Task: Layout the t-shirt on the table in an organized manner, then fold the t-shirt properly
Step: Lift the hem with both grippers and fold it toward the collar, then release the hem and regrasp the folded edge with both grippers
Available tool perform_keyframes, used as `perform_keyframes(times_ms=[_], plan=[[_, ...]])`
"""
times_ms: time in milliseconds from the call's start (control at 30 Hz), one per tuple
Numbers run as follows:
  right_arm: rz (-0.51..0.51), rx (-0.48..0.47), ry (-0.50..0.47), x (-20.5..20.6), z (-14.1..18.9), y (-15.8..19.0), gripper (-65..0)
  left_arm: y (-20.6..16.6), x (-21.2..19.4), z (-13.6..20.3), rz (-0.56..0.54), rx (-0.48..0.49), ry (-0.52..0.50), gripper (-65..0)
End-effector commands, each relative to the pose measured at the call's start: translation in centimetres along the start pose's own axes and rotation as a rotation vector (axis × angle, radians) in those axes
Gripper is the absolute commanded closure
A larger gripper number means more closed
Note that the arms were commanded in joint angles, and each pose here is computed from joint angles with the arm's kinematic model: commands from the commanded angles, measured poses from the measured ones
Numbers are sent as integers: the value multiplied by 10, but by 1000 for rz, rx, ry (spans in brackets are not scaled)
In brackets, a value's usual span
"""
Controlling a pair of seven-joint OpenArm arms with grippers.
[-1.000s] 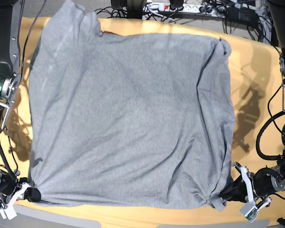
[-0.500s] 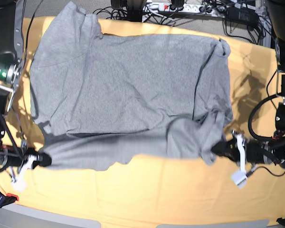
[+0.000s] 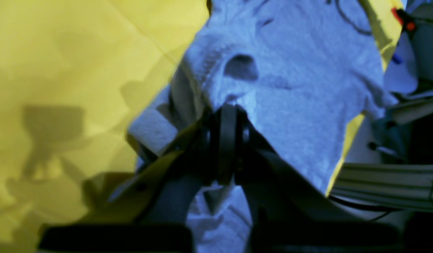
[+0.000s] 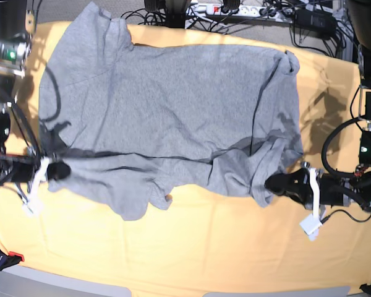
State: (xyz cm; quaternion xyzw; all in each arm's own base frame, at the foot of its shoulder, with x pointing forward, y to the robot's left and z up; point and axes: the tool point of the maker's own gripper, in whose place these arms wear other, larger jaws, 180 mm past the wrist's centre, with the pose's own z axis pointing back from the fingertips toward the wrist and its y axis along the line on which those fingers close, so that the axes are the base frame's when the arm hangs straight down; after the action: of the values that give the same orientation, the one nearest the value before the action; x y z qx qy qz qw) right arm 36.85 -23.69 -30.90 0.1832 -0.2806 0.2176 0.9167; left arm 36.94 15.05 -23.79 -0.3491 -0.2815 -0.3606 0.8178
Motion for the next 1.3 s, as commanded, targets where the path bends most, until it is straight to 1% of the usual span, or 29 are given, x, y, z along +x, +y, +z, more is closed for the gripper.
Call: perform_keyframes(times_ms=[0, 67, 133, 233, 300, 333, 400, 467, 500, 533, 567, 633, 667, 700, 733, 833, 933, 967, 1100, 1200, 1267], plan=[[37, -62, -20, 10, 19, -13, 0, 0, 15, 11, -24, 8, -46, 0], [46, -108, 25, -4, 24, -21, 0, 0, 7, 10, -11, 7, -36, 0], [45, -129, 39, -10, 24, -26, 0, 3, -1, 15, 2, 20, -21, 0], [43, -122, 36, -10, 23, -24, 0, 13, -11, 29, 7, 75, 19, 0], [45, -119, 27, -7, 24, -24, 0, 16, -14, 36, 11, 94, 28, 0], [46, -121, 23, -6, 25, -24, -14, 17, -15, 39, 12, 101, 31, 0], [50, -125, 15, -1, 27, -25, -133, 18, -16, 41, 18, 106, 34, 0], [52, -115, -3, 4, 28, -24, -269, 16, -18, 39, 62, 94, 24, 0], [52, -101, -19, 8, 29, -21, -319, 15, -21, 37, 80, 86, 25, 0], [53, -86, -37, 13, 30, -19, -350, 14, -26, 35, 98, 83, 31, -37], [53, -73, -50, 16, 31, -16, -362, 14, -33, 32, 121, 78, 39, -126], [60, -38, -91, 27, 34, -9, -362, 10, -46, 24, 142, 59, 56, -314], [61, -16, -118, 34, 35, -5, -362, 8, -51, 21, 143, 48, 63, -390], [62, 17, -157, 42, 36, 2, -362, 6, -58, 18, 144, 38, 72, -438], [62, 52, -199, 52, 37, 9, -362, 5, -63, 16, 145, 31, 79, -465], [65, 106, -316, 80, 37, 24, -362, 1, -72, 12, 145, 16, 91, -471], [59, 147, -368, 94, 25, 39, -362, 0, -78, 10, 155, 10, 98, -471], [57, 147, -374, 96, 18, 43, -362, -1, -79, 9, 156, 8, 99, -471], [64, 58, -348, 97, -15, 45, -362, -1, -78, 10, 148, 8, 99, -471], [78, -23, -349, 98, -29, 40, -362, -1, -78, 10, 145, 7, 99, -471], [48, -96, -346, 100, -35, 31, -362, -1, -78, 10, 145, 7, 99, -471]])
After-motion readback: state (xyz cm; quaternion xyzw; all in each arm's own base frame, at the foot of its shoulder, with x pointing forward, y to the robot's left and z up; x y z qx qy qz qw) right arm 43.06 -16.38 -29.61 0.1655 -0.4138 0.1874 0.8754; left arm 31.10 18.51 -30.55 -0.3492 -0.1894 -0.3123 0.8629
